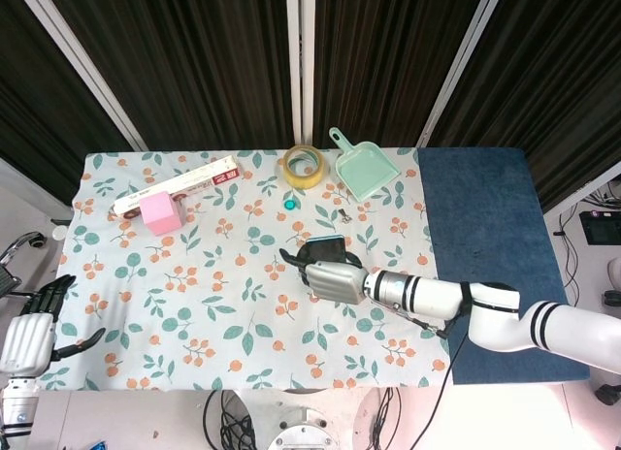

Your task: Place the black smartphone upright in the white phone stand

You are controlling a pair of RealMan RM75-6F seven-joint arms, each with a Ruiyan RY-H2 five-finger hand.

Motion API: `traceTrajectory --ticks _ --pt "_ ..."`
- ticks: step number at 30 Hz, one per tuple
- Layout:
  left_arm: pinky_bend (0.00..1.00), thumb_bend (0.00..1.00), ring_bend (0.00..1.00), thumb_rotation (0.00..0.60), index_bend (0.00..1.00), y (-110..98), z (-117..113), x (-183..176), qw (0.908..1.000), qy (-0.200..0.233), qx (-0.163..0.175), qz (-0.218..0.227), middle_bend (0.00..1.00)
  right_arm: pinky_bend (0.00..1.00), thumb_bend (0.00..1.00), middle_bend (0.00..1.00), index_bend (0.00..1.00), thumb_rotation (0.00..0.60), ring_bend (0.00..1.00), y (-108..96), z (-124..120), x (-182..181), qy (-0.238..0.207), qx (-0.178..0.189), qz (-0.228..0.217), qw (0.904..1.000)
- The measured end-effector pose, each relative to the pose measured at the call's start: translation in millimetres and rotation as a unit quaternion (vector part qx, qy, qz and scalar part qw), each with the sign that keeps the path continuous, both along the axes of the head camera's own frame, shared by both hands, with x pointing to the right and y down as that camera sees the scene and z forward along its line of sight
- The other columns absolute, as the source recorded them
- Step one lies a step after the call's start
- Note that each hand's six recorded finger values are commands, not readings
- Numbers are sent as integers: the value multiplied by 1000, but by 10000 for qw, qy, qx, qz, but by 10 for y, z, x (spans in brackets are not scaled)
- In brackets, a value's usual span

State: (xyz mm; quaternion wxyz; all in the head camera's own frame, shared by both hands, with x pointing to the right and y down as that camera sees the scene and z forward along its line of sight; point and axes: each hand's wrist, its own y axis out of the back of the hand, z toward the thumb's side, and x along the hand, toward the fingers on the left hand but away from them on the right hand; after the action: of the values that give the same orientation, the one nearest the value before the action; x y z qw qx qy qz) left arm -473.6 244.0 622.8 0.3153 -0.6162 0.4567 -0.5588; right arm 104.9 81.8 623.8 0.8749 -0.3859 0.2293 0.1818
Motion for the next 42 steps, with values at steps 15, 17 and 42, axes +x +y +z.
traceTrajectory --ticks 15,17,42 --pt "209 103 104 214 87 17 -7 -17 10000 -9 -11 -6 87 60 250 418 611 600 437 220 133 144 -161 306 520 9980" --pt "210 103 104 215 87 17 -9 -19 10000 -10 -6 -6 87 60 250 418 611 600 436 252 150 148 -189 290 581 9977" --pt "210 103 104 214 88 25 -10 -55 10000 -48 -25 -31 87 59 249 417 612 600 434 288 284 122 -273 86 374 9989"
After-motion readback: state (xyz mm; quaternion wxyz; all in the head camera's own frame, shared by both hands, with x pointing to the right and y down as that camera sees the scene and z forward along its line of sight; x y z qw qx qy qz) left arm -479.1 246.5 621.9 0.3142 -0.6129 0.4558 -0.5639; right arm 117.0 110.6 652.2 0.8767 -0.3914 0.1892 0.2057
